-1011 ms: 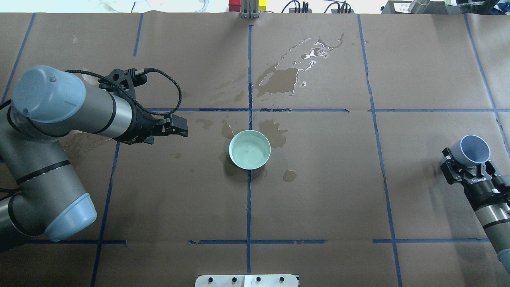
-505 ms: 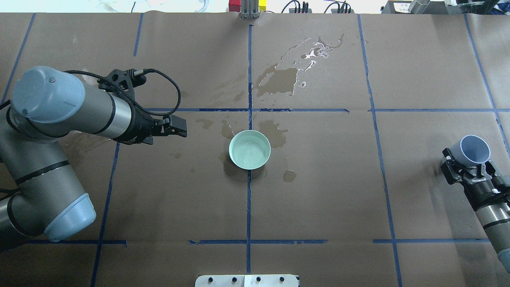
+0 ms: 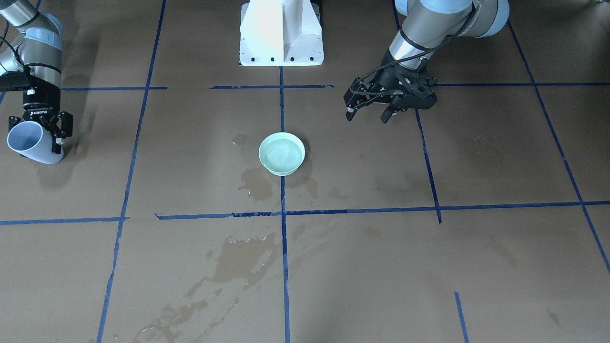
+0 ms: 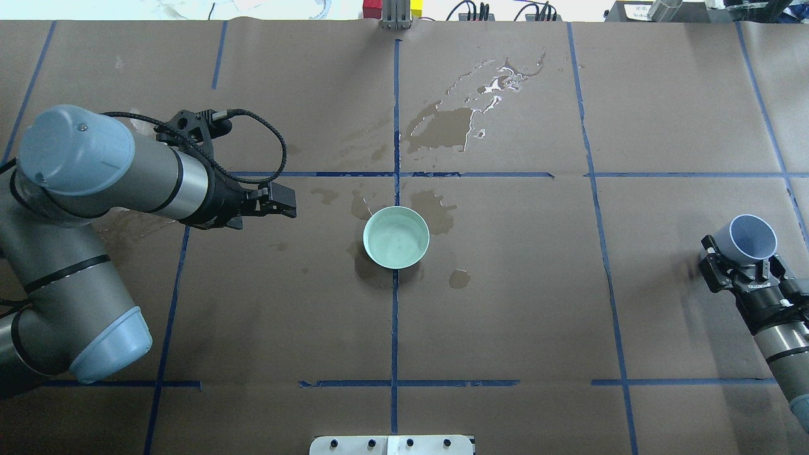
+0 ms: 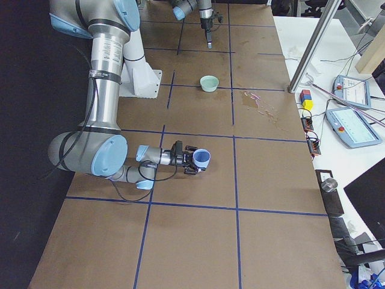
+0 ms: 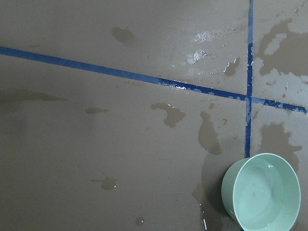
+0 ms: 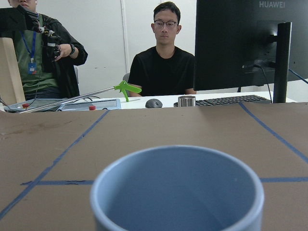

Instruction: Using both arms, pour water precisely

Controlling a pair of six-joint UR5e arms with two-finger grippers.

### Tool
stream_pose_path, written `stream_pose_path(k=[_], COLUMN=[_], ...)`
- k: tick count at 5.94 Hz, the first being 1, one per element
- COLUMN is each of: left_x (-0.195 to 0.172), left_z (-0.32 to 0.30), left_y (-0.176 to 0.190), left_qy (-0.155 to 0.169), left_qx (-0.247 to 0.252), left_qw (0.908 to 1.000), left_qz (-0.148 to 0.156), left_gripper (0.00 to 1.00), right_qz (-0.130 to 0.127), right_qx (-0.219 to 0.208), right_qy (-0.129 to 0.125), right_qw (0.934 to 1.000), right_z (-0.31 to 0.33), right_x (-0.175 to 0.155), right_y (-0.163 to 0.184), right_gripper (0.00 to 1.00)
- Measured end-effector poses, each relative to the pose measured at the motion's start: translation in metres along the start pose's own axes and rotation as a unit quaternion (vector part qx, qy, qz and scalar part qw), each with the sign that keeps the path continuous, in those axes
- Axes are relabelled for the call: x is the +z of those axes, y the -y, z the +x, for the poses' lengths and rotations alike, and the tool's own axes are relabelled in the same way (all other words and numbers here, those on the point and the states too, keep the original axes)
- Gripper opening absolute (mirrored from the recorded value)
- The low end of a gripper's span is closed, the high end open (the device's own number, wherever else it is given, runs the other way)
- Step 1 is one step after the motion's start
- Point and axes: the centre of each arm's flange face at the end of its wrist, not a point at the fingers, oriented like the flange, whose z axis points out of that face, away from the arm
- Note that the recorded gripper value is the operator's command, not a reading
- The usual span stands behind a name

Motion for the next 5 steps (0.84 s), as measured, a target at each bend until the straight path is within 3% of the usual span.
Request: stream_pose_path(k=[5], left_x=[-0.0039], left_z=[-0.0010], left_y=[-0.0018], left_qy=[-0.002], left_qx=[0.001], left_qw=[1.0000], left_qz=[0.001], left_gripper=[1.00], right_qz=[-0.002], right_qx=[0.001], right_qy=[0.002], right_qw=[1.0000], right_z=[0.0004], right_x=[-0.0007], right_y=[0.0010], right_gripper=[1.00])
